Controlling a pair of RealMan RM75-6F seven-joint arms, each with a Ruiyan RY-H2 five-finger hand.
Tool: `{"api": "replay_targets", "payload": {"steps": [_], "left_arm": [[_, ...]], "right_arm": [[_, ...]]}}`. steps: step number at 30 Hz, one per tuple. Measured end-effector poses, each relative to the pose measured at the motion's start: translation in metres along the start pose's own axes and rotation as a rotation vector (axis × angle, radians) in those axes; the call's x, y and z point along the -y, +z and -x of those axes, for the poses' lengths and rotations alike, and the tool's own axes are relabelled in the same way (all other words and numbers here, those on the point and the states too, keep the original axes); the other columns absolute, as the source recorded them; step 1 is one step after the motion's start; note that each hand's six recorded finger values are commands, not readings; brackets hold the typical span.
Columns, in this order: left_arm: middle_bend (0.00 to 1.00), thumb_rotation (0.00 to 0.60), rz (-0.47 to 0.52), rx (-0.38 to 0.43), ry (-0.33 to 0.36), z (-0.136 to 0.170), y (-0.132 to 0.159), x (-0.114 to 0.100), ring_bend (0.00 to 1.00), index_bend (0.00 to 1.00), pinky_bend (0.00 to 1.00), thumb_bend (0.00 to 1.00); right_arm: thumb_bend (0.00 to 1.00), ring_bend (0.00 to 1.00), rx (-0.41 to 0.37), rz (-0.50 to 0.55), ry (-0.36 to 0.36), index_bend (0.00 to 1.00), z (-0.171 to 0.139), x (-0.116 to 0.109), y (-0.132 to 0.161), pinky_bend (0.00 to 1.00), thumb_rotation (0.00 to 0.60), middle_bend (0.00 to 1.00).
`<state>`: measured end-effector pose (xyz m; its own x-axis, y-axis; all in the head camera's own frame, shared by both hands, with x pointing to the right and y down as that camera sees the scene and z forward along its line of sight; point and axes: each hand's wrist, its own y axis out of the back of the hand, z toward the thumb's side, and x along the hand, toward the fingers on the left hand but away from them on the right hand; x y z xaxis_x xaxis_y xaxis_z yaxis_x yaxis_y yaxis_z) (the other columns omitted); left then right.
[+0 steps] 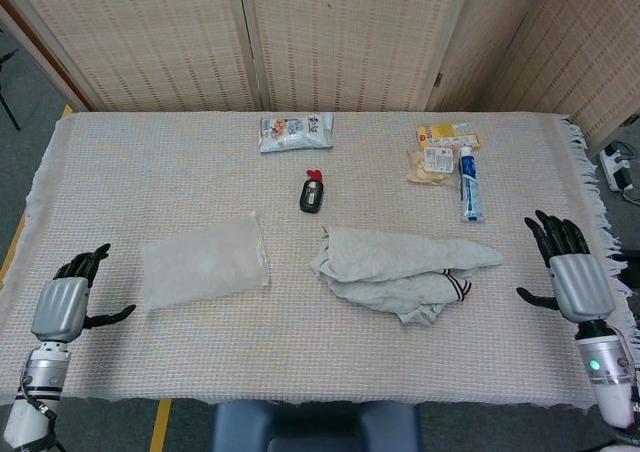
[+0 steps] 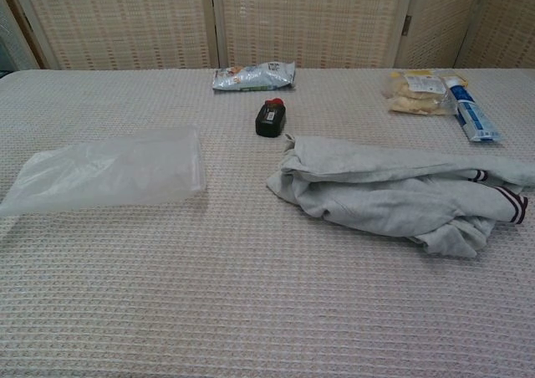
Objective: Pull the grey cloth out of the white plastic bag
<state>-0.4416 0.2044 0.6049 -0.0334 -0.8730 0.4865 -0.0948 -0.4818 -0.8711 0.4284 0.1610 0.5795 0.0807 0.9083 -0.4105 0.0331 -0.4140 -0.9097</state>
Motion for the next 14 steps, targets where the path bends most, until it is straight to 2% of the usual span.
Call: {"api": "replay_targets", "payload": {"steps": [4, 7, 10, 14], "left_arm": [[0.22, 0.401, -0.012, -0.062, -0.001, 0.027, -0.015, -0.015, 0.12, 0.16, 0.18, 0.14], [0.21, 0.399, 0.017, -0.093, 0.056, 0.044, -0.026, -0.022, 0.12, 0.18, 0.17, 0.15], [0.21, 0.400, 0.002, -0.067, 0.121, 0.052, -0.026, -0.028, 0.12, 0.19, 0.18, 0.15], [0.21, 0.397, -0.005, -0.051, 0.151, 0.059, -0.030, -0.028, 0.12, 0.19, 0.18, 0.16]], "right_arm": [[0.05, 0.00, 0.085, -0.050, -0.042, 0.00, -0.034, -0.014, -0.012, 0.00, 0.600, 0.00], [0.05, 0.00, 0.140, -0.076, -0.073, 0.00, -0.051, -0.017, -0.021, 0.00, 0.600, 0.00], [0.05, 0.00, 0.150, -0.079, -0.075, 0.00, -0.055, -0.017, -0.023, 0.00, 0.600, 0.00], [0.05, 0.00, 0.156, -0.046, -0.048, 0.00, -0.055, -0.012, -0.025, 0.00, 0.600, 0.00]]}}
